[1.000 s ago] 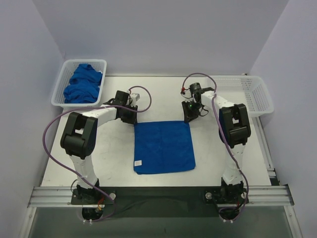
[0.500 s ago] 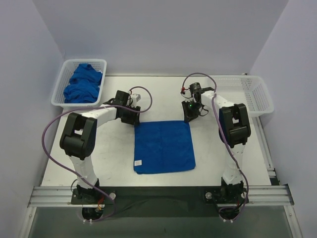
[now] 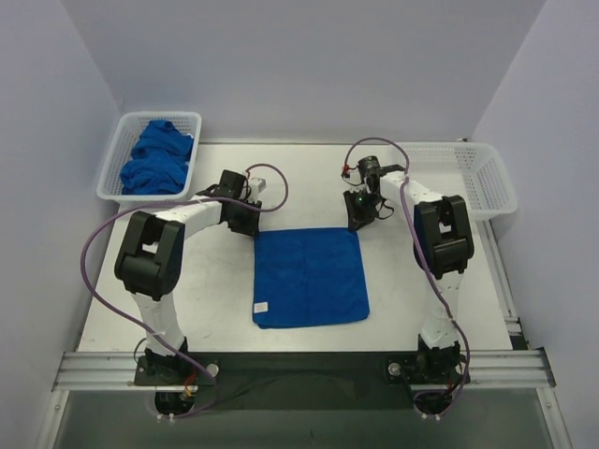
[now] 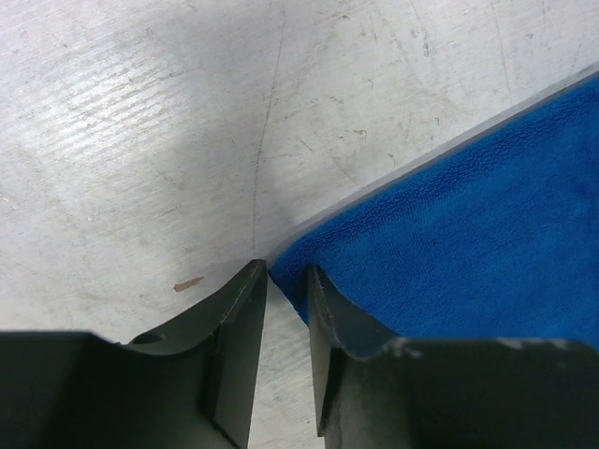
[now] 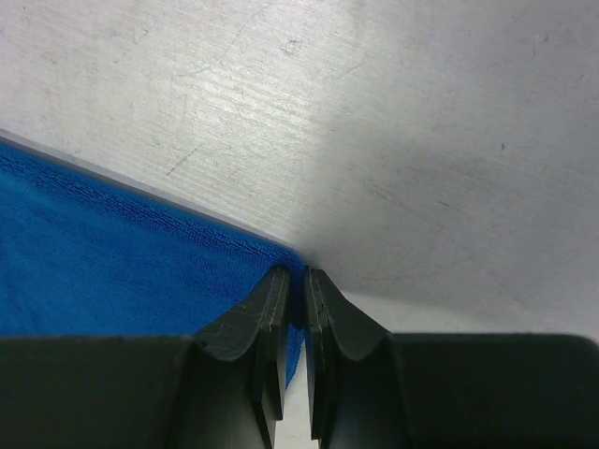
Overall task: Fold and stack the towels
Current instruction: Fold the towel
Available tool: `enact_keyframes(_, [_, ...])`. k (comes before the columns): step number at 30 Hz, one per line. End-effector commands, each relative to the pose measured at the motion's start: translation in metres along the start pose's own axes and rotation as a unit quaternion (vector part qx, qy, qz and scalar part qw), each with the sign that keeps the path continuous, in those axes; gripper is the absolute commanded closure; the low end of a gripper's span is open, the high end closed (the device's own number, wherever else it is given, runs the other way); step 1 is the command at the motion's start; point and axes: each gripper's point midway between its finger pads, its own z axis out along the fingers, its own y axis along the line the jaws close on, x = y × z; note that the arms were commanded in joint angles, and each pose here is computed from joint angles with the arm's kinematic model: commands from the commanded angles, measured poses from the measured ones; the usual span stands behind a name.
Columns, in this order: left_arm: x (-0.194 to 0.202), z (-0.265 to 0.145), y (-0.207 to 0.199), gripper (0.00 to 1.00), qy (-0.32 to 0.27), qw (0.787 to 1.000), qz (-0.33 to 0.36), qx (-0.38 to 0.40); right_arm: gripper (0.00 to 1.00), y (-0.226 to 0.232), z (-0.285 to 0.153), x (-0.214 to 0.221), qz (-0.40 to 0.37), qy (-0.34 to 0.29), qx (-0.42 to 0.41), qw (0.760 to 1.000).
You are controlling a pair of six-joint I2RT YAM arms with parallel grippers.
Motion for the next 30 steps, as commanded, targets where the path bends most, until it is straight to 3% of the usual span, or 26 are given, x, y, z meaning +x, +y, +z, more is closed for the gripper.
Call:
enact_keyframes(1, [0.052, 0.013, 0.007, 0.66, 0.093, 0.995, -0.012, -0.017, 0.89, -0.001, 0.002, 0.017, 0.005, 0.037, 0.006, 0.999])
enact_keyframes(10, [0.034, 0.015, 0.008, 1.0, 0.078, 0.997, -0.001, -0.017, 1.0, -0.003, 0.0, 0.011, 0.006, 0.028, 0.008, 1.0])
enact_keyframes(24, [-0.089, -0.018, 0.02, 1.0, -0.046, 0.997, 0.033, -0.059, 1.0, -0.013, -0.038, -0.053, -0.003, -0.061, 0.055, 0.997])
enact_keyframes(30, [-0.119, -0.046, 0.023, 1.0, -0.093, 0.992, 0.036, -0.08, 1.0, -0.021, -0.057, -0.066, 0.004, -0.088, 0.086, 0.992])
